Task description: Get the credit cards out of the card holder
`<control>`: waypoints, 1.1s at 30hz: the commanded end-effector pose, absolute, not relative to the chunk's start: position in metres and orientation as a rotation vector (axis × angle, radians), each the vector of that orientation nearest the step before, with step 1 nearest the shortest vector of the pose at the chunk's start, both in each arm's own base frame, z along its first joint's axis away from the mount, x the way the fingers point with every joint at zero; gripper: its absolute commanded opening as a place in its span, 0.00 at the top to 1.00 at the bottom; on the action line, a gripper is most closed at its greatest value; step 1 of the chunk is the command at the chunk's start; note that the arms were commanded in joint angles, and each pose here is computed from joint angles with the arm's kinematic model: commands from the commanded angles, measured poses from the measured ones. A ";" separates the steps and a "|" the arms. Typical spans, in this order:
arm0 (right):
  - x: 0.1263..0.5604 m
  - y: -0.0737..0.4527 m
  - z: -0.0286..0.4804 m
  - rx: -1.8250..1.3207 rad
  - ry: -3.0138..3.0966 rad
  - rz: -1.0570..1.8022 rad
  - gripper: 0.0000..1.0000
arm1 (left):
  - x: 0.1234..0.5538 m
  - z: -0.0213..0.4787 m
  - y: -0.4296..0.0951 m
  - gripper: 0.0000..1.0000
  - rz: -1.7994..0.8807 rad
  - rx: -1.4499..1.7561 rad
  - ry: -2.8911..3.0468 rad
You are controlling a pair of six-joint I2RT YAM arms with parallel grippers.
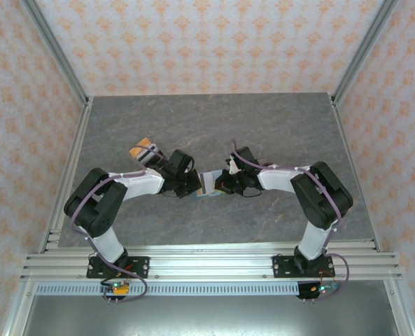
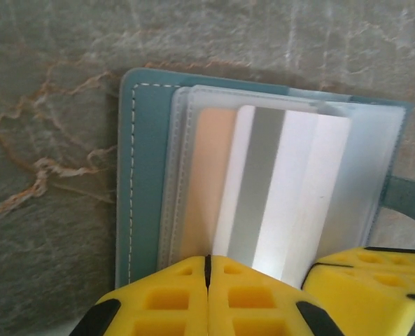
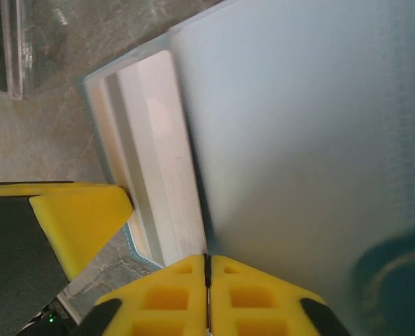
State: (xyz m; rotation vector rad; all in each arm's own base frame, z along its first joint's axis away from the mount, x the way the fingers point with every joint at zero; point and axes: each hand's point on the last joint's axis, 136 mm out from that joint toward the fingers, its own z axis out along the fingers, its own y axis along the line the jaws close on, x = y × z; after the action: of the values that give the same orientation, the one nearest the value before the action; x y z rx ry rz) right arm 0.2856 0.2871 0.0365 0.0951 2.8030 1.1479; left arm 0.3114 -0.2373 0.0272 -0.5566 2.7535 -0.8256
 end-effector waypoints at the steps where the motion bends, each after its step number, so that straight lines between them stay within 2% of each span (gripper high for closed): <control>1: 0.296 0.298 0.064 0.061 2.689 1.257 0.84 | 0.306 0.019 -0.235 0.95 -0.768 -0.554 2.794; 5: 0.302 0.303 0.068 0.084 2.659 1.295 0.79 | 0.301 0.012 -0.230 0.96 -0.722 -0.559 2.825; 22: 0.302 0.305 0.044 0.092 2.751 1.261 0.79 | 0.294 -0.004 -0.226 1.00 -0.683 -0.573 2.866; 29: 0.302 0.305 0.042 0.073 2.768 1.249 0.83 | 0.294 -0.003 -0.226 1.00 -0.684 -0.572 2.865; 33: 0.302 0.305 0.043 0.063 2.769 1.237 0.93 | 0.295 -0.002 -0.227 1.00 -0.689 -0.569 2.862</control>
State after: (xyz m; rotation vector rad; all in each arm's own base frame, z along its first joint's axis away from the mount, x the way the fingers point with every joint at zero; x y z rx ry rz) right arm 0.2982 0.2948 0.0330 0.1240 2.7935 1.1985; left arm 0.3129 -0.2374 0.0245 -0.5612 2.7616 -0.8121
